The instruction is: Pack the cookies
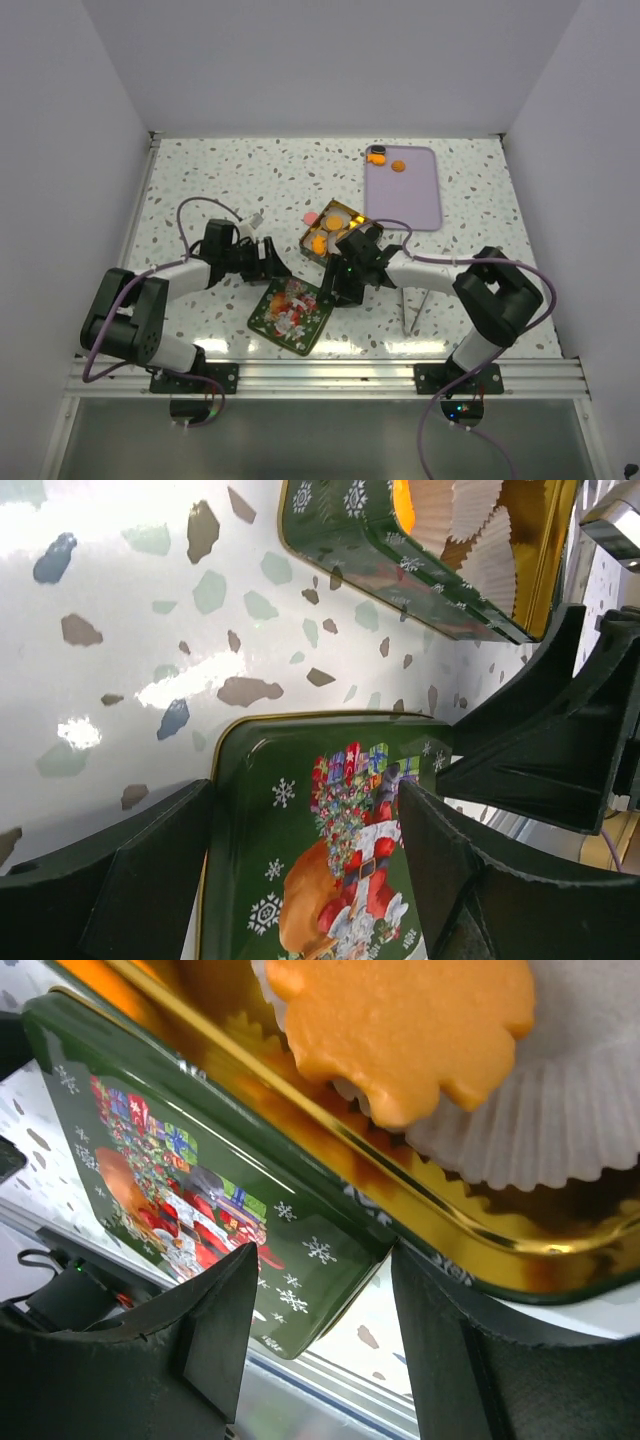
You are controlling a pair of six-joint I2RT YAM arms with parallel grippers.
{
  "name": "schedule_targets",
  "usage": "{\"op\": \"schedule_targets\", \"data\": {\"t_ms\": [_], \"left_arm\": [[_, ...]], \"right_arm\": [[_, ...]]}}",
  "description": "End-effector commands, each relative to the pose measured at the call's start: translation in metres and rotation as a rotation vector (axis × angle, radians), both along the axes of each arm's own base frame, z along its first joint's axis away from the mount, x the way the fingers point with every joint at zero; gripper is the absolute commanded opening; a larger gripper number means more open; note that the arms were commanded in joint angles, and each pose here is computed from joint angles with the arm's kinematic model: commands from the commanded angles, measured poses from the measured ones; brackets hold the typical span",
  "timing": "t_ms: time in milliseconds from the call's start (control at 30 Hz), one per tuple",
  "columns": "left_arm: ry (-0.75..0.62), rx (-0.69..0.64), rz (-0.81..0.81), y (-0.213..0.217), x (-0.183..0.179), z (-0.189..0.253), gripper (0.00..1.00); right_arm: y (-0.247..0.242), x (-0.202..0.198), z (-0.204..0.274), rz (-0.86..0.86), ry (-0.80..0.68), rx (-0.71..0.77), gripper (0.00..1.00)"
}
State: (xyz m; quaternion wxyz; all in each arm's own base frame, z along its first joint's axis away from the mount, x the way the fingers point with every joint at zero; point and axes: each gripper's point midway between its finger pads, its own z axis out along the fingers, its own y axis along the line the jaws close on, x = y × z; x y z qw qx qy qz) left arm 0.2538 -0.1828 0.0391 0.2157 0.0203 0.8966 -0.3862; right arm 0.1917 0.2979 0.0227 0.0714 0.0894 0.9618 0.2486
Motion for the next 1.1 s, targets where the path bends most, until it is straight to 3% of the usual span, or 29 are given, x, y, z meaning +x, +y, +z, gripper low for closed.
{"op": "schedule_targets", "data": {"t_ms": [0,633,1067], "left_arm": [[-0.054,-0.085,-0.062,-0.012,0.002,0.008,0.79],[-0.128,-0.188,-0.093,-0.023,-0.003,0.05,0.77],[-0.135,-0.195,-0.101,-0.024,-0.003,0.052,0.76]], "right_arm": [[0.006,0.013,-0.018,-0.015,-0.023,-0.019,0.6],[0.026,0.031,0.04,-0.025,-0.122,0.061,0.58],[0.023,0.031,0.071,-0.036,-0.179,0.086,0.58]]}}
